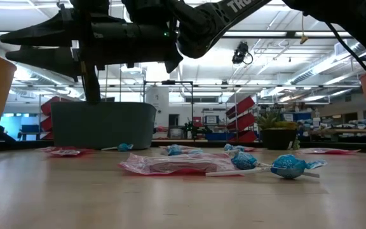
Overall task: Sort candy
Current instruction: Put the red candy into the yellow bin
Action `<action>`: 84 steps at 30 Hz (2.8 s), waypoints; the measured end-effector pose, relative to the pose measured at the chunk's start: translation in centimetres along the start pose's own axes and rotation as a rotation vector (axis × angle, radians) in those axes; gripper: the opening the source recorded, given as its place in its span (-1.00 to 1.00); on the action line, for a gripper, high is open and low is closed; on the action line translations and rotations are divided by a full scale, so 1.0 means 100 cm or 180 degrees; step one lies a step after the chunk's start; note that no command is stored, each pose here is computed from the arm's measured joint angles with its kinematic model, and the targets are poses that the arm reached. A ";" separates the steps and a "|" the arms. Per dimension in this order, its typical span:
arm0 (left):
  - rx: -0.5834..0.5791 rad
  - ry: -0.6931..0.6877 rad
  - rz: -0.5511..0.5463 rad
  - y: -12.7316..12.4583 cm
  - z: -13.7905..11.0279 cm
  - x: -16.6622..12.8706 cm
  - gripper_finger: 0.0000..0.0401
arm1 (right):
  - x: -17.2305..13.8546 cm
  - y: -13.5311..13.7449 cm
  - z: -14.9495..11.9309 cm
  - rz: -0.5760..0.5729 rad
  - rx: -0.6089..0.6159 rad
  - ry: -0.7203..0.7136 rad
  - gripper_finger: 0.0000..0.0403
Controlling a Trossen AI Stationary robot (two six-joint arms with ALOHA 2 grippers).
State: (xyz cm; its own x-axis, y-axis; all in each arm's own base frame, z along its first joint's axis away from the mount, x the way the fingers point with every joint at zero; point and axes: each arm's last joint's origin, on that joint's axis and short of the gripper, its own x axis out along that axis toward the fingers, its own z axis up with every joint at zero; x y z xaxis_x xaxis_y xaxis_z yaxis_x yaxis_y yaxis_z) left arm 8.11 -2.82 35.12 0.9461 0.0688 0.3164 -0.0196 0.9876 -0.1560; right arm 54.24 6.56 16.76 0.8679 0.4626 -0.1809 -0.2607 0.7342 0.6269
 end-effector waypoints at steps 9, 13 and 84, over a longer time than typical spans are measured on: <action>0.0000 0.0000 -0.0010 0.000 0.000 0.000 0.09 | 0.000 0.000 0.000 0.0001 0.0000 -0.0001 -0.61; -0.0001 -0.0001 -0.0010 0.000 0.000 0.000 0.09 | 0.000 0.000 0.000 0.0001 -0.0002 -0.0002 -0.61; 0.0037 0.0166 -0.0005 0.000 -0.006 0.000 0.09 | -0.120 0.115 0.086 -0.0689 -0.2167 0.0986 -0.63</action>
State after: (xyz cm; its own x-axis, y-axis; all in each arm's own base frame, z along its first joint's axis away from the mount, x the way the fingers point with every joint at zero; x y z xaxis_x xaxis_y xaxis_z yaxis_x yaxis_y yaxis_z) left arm 8.27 -2.91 34.59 0.9617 0.0600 0.2675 -0.0216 0.9893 -0.1444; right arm 44.46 5.14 32.68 0.7974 0.3184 -0.5126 -0.3881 0.9211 -0.0317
